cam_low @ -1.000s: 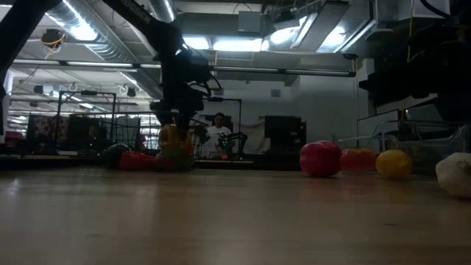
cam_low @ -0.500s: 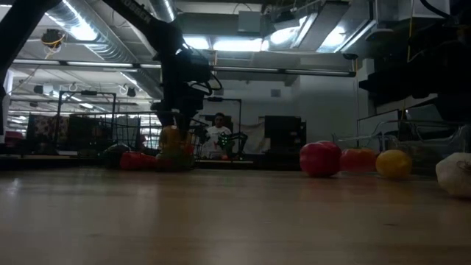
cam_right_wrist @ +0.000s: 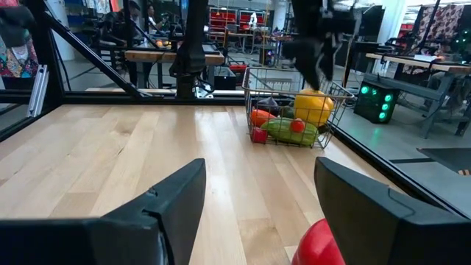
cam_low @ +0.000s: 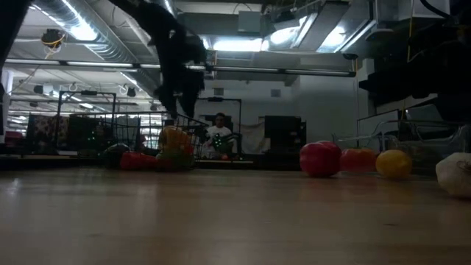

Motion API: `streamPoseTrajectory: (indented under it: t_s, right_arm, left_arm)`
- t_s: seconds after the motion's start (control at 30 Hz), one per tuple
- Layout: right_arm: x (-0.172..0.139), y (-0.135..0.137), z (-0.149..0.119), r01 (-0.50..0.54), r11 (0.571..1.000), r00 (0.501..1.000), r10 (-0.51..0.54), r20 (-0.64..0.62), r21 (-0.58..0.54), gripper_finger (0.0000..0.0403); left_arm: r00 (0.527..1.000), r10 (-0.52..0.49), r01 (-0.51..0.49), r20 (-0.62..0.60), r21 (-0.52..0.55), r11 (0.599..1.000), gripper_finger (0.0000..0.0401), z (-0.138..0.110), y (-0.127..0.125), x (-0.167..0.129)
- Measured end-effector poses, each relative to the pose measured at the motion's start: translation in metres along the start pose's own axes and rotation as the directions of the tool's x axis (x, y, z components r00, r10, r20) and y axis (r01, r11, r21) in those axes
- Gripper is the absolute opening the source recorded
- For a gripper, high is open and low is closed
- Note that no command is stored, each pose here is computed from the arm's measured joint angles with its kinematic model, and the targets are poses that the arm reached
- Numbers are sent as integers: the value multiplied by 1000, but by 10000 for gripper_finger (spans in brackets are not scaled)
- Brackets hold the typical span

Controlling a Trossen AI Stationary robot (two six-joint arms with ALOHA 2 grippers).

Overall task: Sort produce into baskets
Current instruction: Put the red bell pepper into the silver wire basket

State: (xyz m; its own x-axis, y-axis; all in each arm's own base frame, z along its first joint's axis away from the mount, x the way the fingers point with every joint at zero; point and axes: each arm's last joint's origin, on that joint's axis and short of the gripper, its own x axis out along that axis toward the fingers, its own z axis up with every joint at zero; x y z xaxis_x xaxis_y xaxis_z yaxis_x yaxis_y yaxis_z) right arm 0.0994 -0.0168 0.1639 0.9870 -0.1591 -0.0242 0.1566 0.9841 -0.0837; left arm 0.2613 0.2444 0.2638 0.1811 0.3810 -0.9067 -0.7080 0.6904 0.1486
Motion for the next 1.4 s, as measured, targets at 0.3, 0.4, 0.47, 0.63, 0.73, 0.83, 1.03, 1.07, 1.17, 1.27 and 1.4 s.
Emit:
streamPoseTrajectory:
  t_s: [0.3,0.4,0.47,0.63,0.73,0.83,1.03,1.07,1.17,1.27,1.4]
  right_arm:
    - [0,0,0,0,1000,1000,0,0,0,253]
    - [0,0,0,0,1000,1000,0,0,0,253]
    - [0,0,0,0,1000,1000,0,0,0,253]
    - [0,0,0,0,1000,1000,0,0,0,253]
    - [0,0,0,0,1000,1000,0,-1,0,253]
    - [0,0,0,0,1000,1000,0,-1,0,253]
    - [0,0,0,0,1000,1000,0,0,0,253]
    - [0,0,0,0,1000,1000,0,0,0,253]
    - [0,0,0,0,1000,1000,0,0,0,253]
    - [0,0,0,0,1000,1000,0,0,0,253]
    - [0,0,0,0,1000,1000,0,0,0,253]
  left_arm:
    - [906,-50,147,421,-202,968,399,15,-15,-76]
    - [860,-79,210,504,-208,955,399,18,-27,-89]
    - [838,-102,227,536,-172,959,398,20,-36,-93]
    - [738,-171,244,653,-21,970,398,32,-67,-99]
    - [679,-217,242,701,65,968,398,39,-90,-96]
    - [650,-258,238,715,131,962,398,42,-111,-88]
    - [675,-320,255,665,197,947,397,42,-149,-56]
    - [678,-331,260,657,208,943,397,41,-155,-51]
    - [684,-357,276,636,228,934,397,40,-175,-31]
    - [666,-380,313,642,221,923,397,41,-194,-10]
    - [626,-402,352,668,219,910,397,41,-217,17]
